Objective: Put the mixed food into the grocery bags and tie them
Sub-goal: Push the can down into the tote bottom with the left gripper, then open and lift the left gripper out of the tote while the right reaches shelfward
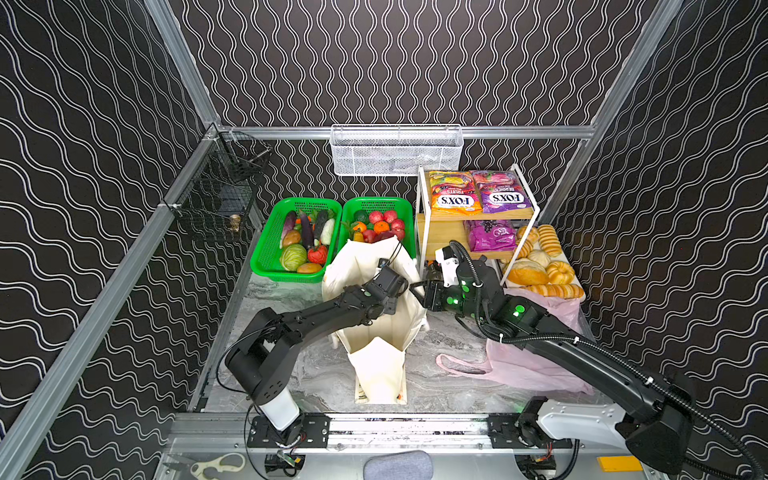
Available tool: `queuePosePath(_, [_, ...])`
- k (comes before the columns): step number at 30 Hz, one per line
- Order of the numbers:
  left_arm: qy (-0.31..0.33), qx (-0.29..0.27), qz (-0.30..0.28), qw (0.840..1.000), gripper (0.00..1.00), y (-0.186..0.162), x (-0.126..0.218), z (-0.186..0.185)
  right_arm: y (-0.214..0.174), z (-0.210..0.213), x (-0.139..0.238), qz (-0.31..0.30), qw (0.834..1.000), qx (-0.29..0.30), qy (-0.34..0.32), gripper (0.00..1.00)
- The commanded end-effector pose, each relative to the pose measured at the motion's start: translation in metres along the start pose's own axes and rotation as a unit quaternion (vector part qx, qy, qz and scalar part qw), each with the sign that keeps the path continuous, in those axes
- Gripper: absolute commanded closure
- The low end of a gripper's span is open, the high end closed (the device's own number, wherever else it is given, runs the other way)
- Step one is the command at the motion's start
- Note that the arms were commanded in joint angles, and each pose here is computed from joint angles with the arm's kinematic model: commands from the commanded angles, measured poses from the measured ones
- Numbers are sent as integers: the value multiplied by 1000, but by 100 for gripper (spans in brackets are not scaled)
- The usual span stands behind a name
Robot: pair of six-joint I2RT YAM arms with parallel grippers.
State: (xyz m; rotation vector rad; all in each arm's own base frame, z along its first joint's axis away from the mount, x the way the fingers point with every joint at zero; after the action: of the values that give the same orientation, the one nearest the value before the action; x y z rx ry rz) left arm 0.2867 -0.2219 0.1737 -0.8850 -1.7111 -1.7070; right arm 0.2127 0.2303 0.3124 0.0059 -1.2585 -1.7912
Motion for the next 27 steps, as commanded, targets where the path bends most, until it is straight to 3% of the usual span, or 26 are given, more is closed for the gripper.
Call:
queuePosePath(1, [1,-14,15,1000,23,-2,9,5,2,-1,2,-9,1000,-5,-8,52])
queuePosePath(4, [-4,-18,13,1000,16,2,16,5,2,-2,3,-11,1000,-4,-10,50])
queuePosePath(12, [-11,-22,7,1000,7,12,30,5,3,-4,7,-22,1000,-3,-18,48])
queuePosePath(27, [-76,-27,-13,997,1,22,62,4,9,-13,24,-62,997,-11,-50,41])
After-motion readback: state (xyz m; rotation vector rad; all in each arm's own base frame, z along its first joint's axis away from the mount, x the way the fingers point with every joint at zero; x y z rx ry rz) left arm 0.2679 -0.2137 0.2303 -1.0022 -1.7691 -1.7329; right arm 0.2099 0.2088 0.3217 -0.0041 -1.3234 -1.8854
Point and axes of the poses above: each gripper's point midway between its finger pads, its own x axis back along the fingers, its own z axis along the line the jaws close on, y = z × x, the point moved 9 cm from there along x, back along the fingers, and after that the axes turned 8 degrees about x, right-handed, at the moved point
